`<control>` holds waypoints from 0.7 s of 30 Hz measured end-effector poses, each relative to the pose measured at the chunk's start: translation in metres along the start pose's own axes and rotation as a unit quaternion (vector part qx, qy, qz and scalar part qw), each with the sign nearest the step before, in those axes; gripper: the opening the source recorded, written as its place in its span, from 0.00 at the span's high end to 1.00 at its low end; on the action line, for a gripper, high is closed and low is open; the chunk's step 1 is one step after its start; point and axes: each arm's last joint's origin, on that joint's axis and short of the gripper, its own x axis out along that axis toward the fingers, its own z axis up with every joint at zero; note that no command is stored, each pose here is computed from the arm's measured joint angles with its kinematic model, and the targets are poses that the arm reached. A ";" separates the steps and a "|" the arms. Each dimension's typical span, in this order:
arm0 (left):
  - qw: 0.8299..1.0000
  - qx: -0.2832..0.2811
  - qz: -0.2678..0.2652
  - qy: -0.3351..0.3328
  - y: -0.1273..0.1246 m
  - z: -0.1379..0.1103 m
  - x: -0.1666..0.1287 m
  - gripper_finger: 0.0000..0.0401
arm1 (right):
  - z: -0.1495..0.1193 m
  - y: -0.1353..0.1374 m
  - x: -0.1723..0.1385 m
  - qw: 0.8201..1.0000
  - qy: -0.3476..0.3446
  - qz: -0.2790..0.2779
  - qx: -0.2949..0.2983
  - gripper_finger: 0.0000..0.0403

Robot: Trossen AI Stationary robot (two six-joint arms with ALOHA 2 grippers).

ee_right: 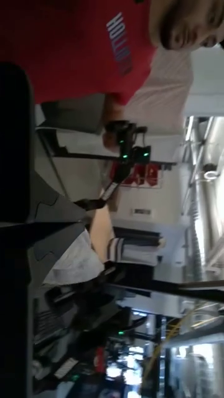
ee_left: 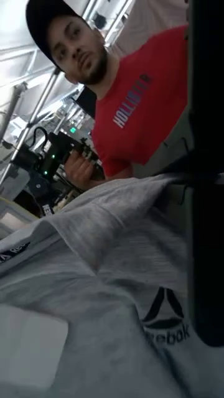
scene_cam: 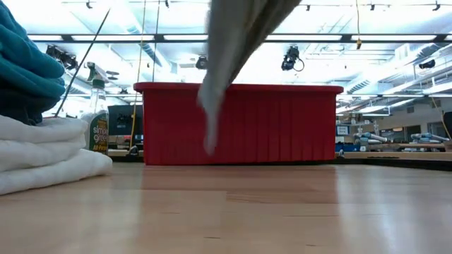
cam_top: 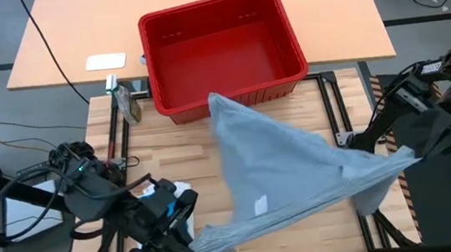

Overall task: Fold laundry
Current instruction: Remove the grey shirt from the red bin onto the table

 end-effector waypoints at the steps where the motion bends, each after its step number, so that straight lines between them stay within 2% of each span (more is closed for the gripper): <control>1: 1.000 -0.001 -0.002 -0.003 0.000 0.001 0.000 0.98 | 0.001 0.000 -0.001 1.000 -0.006 0.002 -0.003 1.00; 8: 1.000 0.026 -0.017 0.002 -0.003 0.000 0.000 0.98 | 0.010 -0.003 -0.012 0.999 -0.040 0.011 0.000 1.00; 13: 0.999 0.036 -0.015 0.013 -0.002 -0.002 -0.001 0.98 | 0.010 -0.003 -0.011 0.998 -0.038 0.007 0.042 1.00; 15: 0.999 0.023 -0.008 0.024 -0.001 -0.004 -0.001 0.98 | 0.007 -0.002 -0.010 0.998 -0.024 -0.005 0.063 1.00; 18: 0.994 -0.022 0.049 0.096 0.009 -0.017 -0.005 0.98 | -0.007 -0.003 -0.010 0.995 0.045 -0.041 0.076 1.00; 21: 0.968 -0.066 0.163 0.176 0.023 -0.039 -0.013 0.98 | -0.027 -0.003 -0.011 0.981 0.133 -0.093 0.108 0.99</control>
